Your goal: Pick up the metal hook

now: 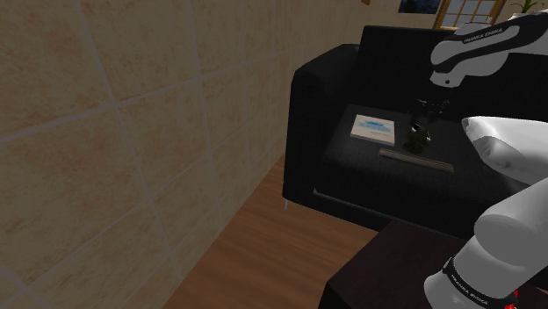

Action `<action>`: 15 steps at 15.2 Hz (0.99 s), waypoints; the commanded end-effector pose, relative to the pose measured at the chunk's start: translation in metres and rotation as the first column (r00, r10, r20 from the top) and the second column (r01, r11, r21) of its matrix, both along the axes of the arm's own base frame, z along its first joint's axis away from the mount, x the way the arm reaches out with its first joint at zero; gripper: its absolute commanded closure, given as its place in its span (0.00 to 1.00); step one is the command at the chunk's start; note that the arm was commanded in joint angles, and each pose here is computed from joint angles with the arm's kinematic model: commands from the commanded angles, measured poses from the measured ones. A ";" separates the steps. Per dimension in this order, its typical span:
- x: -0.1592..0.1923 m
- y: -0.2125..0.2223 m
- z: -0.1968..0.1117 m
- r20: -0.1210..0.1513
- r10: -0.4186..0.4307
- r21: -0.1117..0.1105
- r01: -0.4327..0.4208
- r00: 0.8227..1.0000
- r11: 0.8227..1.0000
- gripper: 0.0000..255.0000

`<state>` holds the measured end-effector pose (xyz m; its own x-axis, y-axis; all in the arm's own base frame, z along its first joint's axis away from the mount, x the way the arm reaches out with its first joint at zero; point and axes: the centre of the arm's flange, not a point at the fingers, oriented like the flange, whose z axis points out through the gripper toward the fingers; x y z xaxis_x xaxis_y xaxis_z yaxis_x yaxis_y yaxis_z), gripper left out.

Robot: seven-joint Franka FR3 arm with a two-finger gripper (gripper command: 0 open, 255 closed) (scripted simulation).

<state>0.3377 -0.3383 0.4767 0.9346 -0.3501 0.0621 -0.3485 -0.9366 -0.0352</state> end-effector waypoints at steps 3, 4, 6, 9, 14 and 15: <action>-0.001 0.000 -0.014 0.000 0.000 0.000 0.000 1.000 1.000 0.00; -0.001 0.000 -0.014 0.000 0.000 0.000 0.000 1.000 1.000 1.00; -0.001 0.000 -0.014 0.000 0.000 0.000 0.000 1.000 1.000 1.00; -0.001 0.000 -0.014 0.000 0.000 0.000 0.000 1.000 1.000 1.00; -0.001 0.000 -0.009 0.000 0.000 0.000 0.000 1.000 1.000 1.00; -0.001 0.000 -0.004 0.000 0.000 0.000 0.000 1.000 1.000 1.00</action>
<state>0.3362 -0.3381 0.4694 0.9346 -0.3502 0.0628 -0.3486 -0.9366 -0.0350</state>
